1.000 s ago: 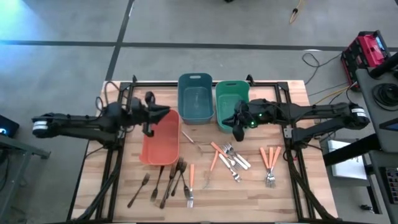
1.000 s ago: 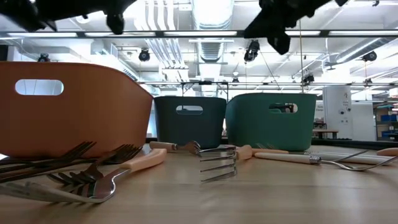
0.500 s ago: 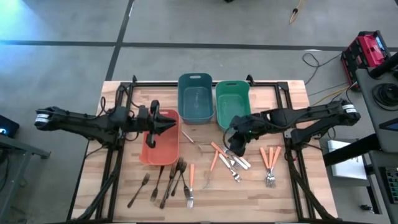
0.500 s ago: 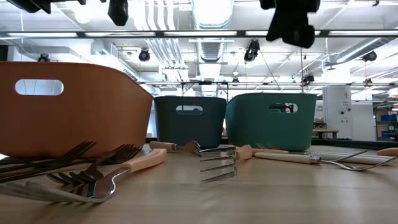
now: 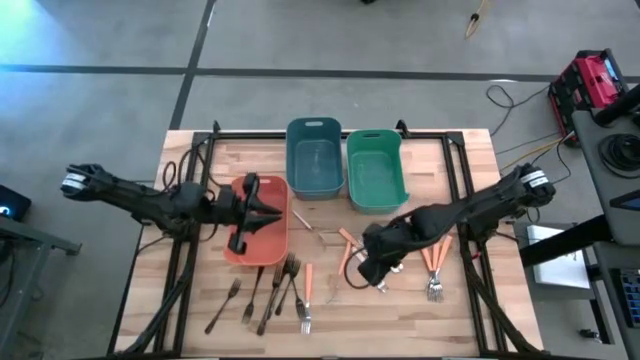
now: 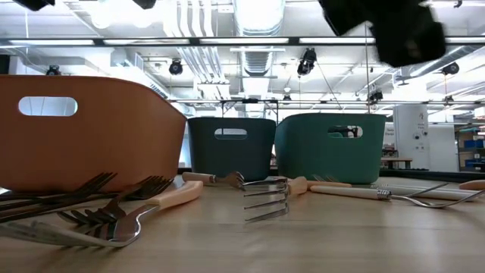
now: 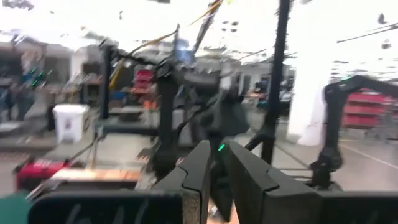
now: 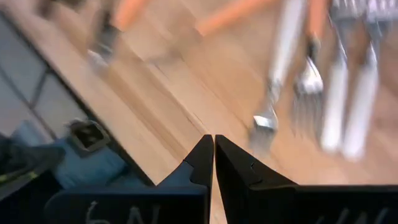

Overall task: Sort silverware by color (type)
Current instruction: Put the white fork into the blue bin

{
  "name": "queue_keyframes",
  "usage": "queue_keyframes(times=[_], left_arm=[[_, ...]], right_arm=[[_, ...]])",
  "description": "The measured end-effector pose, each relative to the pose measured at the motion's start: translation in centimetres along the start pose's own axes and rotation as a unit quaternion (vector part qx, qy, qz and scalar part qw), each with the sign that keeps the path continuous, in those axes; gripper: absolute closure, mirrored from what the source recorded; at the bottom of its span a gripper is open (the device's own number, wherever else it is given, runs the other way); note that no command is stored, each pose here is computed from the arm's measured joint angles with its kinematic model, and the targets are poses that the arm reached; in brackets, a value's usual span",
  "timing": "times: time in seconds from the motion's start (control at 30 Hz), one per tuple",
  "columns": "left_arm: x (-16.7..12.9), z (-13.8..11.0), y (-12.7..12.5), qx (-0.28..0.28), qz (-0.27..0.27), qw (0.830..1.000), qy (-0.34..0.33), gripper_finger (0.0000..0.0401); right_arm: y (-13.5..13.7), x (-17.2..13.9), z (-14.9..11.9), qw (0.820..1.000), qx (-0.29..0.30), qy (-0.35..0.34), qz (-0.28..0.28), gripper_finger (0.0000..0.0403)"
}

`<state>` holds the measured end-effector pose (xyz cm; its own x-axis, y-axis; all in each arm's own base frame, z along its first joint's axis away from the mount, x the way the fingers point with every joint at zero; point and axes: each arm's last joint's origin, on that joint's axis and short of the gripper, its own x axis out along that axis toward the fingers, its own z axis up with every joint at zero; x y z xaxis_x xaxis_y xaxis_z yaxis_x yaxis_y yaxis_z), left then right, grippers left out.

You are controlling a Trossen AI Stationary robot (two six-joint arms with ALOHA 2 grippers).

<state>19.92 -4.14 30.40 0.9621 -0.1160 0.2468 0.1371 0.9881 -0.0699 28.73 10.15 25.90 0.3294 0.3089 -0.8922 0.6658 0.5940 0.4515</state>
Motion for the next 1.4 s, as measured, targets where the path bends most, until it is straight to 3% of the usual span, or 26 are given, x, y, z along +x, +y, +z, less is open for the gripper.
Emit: queue_keyframes(times=[0.17,0.27,0.37,0.67,0.87,0.97,1.4], left_arm=[[0.6,-0.8,-0.5,0.005,-0.01,1.0,0.011,0.0364],[0.9,-1.2,-0.4,0.009,0.015,1.0,0.014,0.0364],[1.3,-1.6,-0.2,0.019,0.045,0.999,0.011,0.0364],[1.0,-0.8,0.0,0.048,0.081,0.995,-0.014,0.0364],[0.8,-0.5,0.1,0.078,0.095,0.992,-0.014,0.0364],[0.8,-0.5,0.1,0.084,0.1,0.991,-0.011,0.0364],[1.3,-1.7,0.4,0.128,0.158,0.979,0.026,0.0364]], right_arm=[[-2.3,0.7,-1.3,0.986,0.062,0.061,-0.14,0.0394],[-3.6,0.0,-1.6,0.97,0.089,0.044,-0.222,0.0394],[-4.3,-0.5,-1.5,0.959,0.101,0.017,-0.264,0.0394],[-4.5,-0.8,-1.2,0.96,-0.012,-0.001,-0.278,0.0394],[-4.0,-0.5,-0.9,0.966,-0.06,-0.004,-0.25,0.0394],[-3.6,-0.3,-0.6,0.966,-0.084,-0.037,-0.241,0.0394],[-2.5,0.0,1.0,0.978,-0.018,-0.115,-0.17,0.0394]])
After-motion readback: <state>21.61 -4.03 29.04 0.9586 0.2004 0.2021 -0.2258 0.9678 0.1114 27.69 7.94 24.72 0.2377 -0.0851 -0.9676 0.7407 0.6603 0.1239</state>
